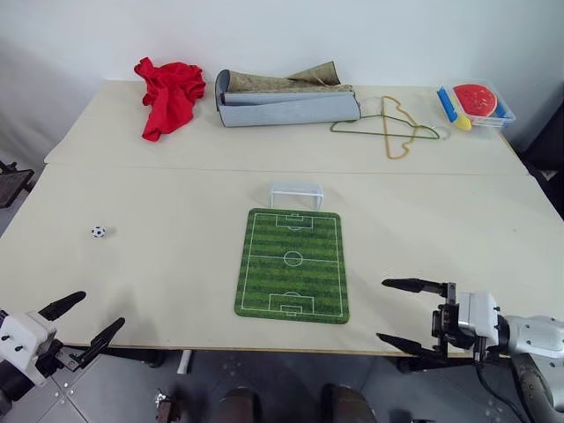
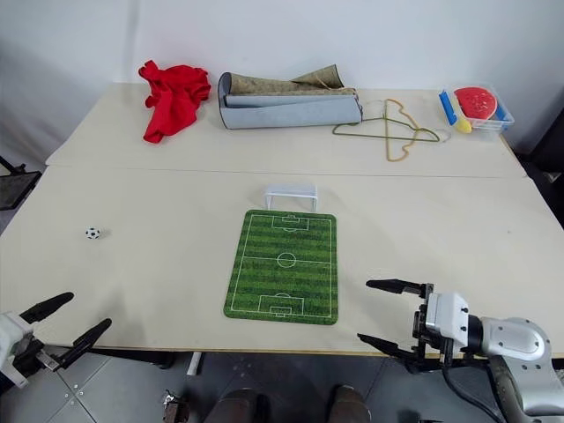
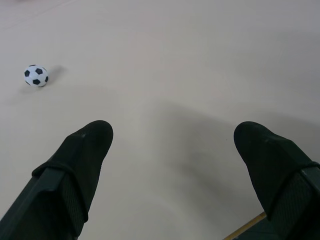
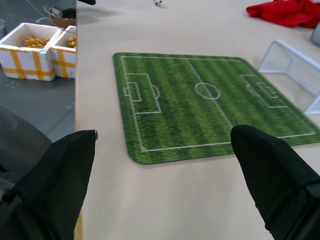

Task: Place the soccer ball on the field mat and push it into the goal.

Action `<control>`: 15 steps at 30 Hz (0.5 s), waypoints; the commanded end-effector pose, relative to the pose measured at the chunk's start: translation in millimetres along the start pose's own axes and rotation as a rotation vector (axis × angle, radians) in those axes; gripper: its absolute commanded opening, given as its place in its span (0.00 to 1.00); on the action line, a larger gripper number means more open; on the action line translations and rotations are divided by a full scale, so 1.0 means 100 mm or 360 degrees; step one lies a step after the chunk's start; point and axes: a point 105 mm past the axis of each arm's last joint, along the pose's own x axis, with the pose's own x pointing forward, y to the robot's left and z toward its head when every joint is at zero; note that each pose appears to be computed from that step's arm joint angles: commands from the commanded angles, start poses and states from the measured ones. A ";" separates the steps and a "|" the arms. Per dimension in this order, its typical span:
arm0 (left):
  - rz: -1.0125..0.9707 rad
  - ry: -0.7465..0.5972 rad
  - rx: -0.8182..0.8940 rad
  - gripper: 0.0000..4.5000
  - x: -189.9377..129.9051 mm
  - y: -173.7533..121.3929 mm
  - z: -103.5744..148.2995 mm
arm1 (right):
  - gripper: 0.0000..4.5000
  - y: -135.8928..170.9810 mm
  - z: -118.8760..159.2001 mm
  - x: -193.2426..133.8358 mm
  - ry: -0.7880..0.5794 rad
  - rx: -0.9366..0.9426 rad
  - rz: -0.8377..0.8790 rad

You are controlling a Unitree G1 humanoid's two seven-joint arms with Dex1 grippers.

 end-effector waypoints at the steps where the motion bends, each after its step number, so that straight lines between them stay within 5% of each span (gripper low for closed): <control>1: 0.0016 -0.0036 0.0061 0.99 -0.04 0.03 0.11 | 1.00 0.00 0.06 0.03 -0.0044 -0.0026 0.0027; 8: 0.0061 -0.0112 -0.0127 0.99 -0.08 0.10 0.20 | 1.00 -0.12 0.33 0.26 -0.0261 0.0057 0.0001; 12: 0.0599 -0.0252 -0.0240 0.99 -0.19 0.51 0.13 | 1.00 -0.30 0.65 0.45 -0.0617 0.0092 -0.0174; 15: 0.0735 -0.0254 -0.0309 0.99 -0.24 0.57 0.01 | 1.00 -0.36 0.71 0.48 -0.0691 0.0091 -0.0235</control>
